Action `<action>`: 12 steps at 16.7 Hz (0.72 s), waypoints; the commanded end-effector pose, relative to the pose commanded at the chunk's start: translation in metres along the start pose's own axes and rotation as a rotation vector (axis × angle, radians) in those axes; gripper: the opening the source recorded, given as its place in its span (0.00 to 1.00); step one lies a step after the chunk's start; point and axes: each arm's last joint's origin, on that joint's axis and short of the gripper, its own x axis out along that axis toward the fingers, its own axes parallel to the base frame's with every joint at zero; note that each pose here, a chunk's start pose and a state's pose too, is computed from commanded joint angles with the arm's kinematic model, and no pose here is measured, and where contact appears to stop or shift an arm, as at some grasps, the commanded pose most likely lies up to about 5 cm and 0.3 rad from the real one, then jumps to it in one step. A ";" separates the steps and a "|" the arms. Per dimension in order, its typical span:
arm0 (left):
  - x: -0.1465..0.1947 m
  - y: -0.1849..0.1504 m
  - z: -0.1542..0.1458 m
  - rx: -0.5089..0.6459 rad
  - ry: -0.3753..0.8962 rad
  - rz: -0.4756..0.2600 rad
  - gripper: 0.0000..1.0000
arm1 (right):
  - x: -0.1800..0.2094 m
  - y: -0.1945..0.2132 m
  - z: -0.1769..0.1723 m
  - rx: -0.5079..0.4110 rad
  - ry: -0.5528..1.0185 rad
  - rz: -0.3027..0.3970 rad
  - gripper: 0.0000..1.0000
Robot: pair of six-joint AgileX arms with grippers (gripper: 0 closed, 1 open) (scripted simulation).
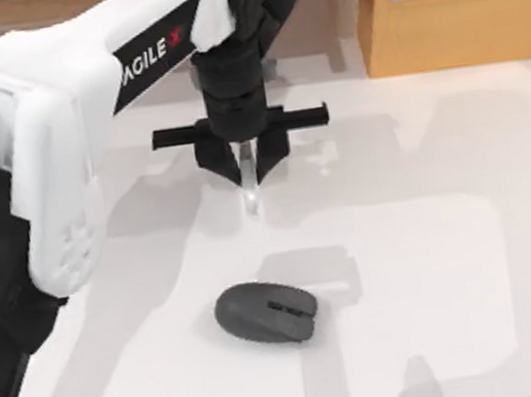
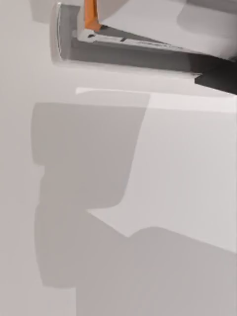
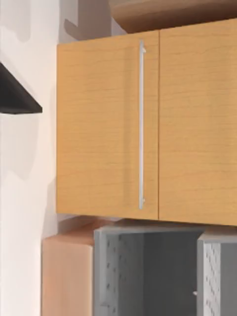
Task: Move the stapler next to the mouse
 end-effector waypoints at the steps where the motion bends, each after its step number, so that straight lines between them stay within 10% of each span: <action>1: 0.000 0.000 0.000 0.000 0.000 0.000 0.08 | 0.000 0.000 0.000 0.000 0.000 0.000 1.00; 12: 0.000 0.000 0.000 0.000 0.000 0.000 0.90 | 0.000 0.000 0.000 0.000 0.000 0.000 1.00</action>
